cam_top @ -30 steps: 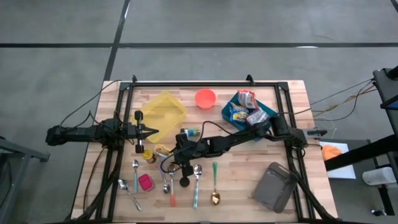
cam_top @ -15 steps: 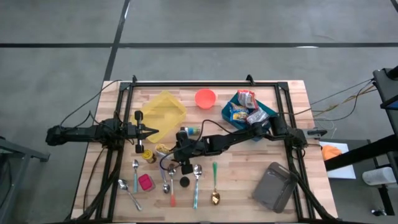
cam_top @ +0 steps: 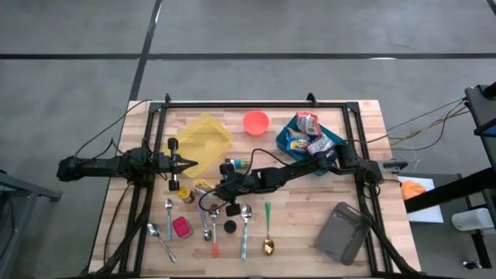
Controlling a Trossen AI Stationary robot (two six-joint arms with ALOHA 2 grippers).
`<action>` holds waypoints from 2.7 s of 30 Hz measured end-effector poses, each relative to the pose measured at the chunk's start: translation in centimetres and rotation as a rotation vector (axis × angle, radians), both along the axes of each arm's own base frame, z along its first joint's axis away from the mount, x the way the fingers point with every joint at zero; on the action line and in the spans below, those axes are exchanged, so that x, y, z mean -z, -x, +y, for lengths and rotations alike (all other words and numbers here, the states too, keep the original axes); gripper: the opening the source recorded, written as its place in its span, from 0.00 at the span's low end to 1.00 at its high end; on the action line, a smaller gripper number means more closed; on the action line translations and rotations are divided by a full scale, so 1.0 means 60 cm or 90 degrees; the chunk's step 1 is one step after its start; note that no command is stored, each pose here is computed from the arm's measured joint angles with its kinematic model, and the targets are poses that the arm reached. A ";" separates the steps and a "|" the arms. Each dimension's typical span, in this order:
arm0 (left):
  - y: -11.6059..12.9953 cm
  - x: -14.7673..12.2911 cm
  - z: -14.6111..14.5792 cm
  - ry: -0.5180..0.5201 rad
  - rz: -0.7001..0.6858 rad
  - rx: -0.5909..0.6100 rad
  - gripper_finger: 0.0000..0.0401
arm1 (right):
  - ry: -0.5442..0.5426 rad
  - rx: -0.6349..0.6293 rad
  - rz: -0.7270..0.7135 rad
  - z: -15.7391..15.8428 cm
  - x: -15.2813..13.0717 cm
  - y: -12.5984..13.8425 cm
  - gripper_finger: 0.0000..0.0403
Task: Pick & Place Food Item
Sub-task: Put the yellow noodle pack into the blue bin
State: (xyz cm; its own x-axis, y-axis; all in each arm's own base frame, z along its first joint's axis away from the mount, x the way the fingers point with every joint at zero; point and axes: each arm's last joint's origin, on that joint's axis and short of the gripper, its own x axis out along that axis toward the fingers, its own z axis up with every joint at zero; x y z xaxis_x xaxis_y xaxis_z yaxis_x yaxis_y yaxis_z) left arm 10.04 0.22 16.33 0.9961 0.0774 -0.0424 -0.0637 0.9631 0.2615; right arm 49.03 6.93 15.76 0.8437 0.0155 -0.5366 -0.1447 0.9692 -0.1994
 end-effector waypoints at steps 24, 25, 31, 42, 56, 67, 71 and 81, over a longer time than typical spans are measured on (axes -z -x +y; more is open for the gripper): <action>0.000 0.000 0.000 0.000 0.000 0.000 0.00 | 0.038 -0.005 -0.061 0.002 -0.074 0.013 0.02; 0.000 0.000 0.000 0.000 0.000 0.000 0.00 | 0.046 -0.003 -0.066 0.003 -0.082 0.015 0.02; 0.000 0.000 0.000 0.000 0.000 0.000 0.00 | 0.110 0.004 -0.085 0.005 -0.141 0.038 0.02; 0.000 0.000 0.000 0.000 0.000 0.000 0.00 | 0.167 0.074 -0.026 -0.006 -0.260 0.130 0.02; 0.000 0.000 0.000 0.000 0.000 0.000 0.00 | 0.198 0.377 0.116 -0.047 -0.317 0.264 0.02; 0.000 0.000 0.000 0.000 0.000 0.000 0.00 | 0.196 0.684 0.168 -0.074 -0.318 0.371 0.02; 0.000 0.000 0.000 0.000 0.000 0.000 0.00 | 0.190 0.751 0.156 -0.079 -0.298 0.386 0.02; 0.000 0.000 0.000 0.000 0.000 0.000 0.00 | 0.197 0.859 0.191 -0.127 -0.235 0.444 0.02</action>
State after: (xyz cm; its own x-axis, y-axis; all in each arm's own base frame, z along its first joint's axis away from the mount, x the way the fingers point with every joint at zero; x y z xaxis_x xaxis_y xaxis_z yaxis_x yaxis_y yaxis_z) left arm 10.04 0.22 16.33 0.9961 0.0774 -0.0424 -0.0637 0.9631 0.2615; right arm 22.42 -0.66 29.85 -0.0292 -0.8482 -0.5288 0.7692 0.3188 -0.5538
